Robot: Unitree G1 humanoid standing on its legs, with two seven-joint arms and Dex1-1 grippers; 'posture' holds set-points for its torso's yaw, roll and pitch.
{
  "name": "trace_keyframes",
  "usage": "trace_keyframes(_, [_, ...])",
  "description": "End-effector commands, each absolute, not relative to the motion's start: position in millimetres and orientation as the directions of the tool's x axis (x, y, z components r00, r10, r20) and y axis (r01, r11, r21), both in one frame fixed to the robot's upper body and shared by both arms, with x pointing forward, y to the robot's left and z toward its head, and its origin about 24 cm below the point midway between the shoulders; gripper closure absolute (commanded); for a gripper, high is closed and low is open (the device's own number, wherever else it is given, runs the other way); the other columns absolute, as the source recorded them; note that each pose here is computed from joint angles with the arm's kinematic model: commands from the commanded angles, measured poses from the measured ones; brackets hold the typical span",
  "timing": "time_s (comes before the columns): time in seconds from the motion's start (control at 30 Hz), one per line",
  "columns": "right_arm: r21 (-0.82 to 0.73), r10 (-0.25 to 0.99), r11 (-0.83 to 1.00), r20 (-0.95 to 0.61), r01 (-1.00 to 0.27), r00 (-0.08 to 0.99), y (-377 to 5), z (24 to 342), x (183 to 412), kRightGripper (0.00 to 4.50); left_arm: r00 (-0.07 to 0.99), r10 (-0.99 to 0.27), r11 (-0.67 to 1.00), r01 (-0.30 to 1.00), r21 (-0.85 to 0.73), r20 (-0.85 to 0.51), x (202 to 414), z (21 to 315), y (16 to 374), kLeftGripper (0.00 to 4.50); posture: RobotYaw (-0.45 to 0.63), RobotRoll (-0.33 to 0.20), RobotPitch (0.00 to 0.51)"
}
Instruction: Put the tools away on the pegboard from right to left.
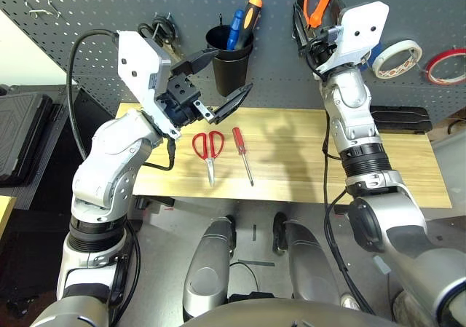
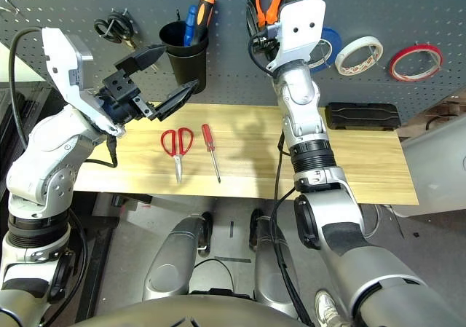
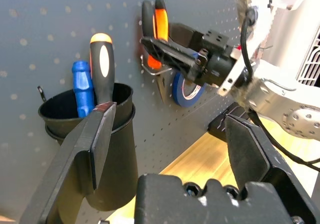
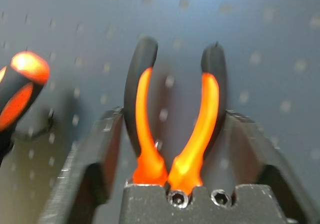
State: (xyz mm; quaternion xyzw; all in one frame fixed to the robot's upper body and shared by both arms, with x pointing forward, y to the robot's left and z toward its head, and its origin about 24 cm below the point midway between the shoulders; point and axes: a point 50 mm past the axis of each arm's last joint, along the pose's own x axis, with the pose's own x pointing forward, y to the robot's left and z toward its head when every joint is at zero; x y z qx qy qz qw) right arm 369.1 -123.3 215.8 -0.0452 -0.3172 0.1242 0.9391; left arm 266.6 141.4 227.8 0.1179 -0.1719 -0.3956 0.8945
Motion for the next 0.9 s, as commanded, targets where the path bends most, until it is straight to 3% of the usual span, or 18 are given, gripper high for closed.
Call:
trace_keyframes(0.03, [-0.208, 0.295, 0.955, 0.635, -0.210, 0.714, -122.2, 219.6, 360.5, 0.05, 0.624, -0.758, 0.646, 0.672, 0.363, 0.193, 266.2, 224.4, 140.1, 0.00, 0.25, 0.000, 0.246])
trace_keyframes(0.3, [-0.327, 0.382, 0.923, 0.696, -0.205, 0.608, -131.0, 224.0, 340.1, 0.05, 0.636, -0.749, 0.654, 0.665, 0.360, 0.185, 267.2, 220.6, 141.5, 0.00, 0.26, 0.000, 0.244])
trace_keyframes(0.5, [-0.460, 0.510, 0.850, 0.597, -0.256, 0.620, -151.9, 198.6, 313.8, 0.05, 0.662, -0.728, 0.676, 0.652, 0.344, 0.177, 268.1, 214.1, 144.2, 0.00, 0.26, 0.000, 0.250])
trace_keyframes(0.63, [-0.525, 0.585, 0.789, 0.479, -0.320, 0.654, -167.8, 173.3, 295.6, 0.05, 0.671, -0.720, 0.685, 0.647, 0.335, 0.177, 267.8, 208.5, 145.2, 0.00, 0.26, 0.000, 0.250])
trace_keyframes(0.9, [-0.547, 0.726, 0.589, 0.035, -0.595, 0.687, -187.5, 113.9, 273.3, 0.05, 0.710, -0.702, 0.695, 0.664, 0.275, 0.060, 266.7, 175.5, 140.1, 0.00, 0.24, 0.000, 0.260])
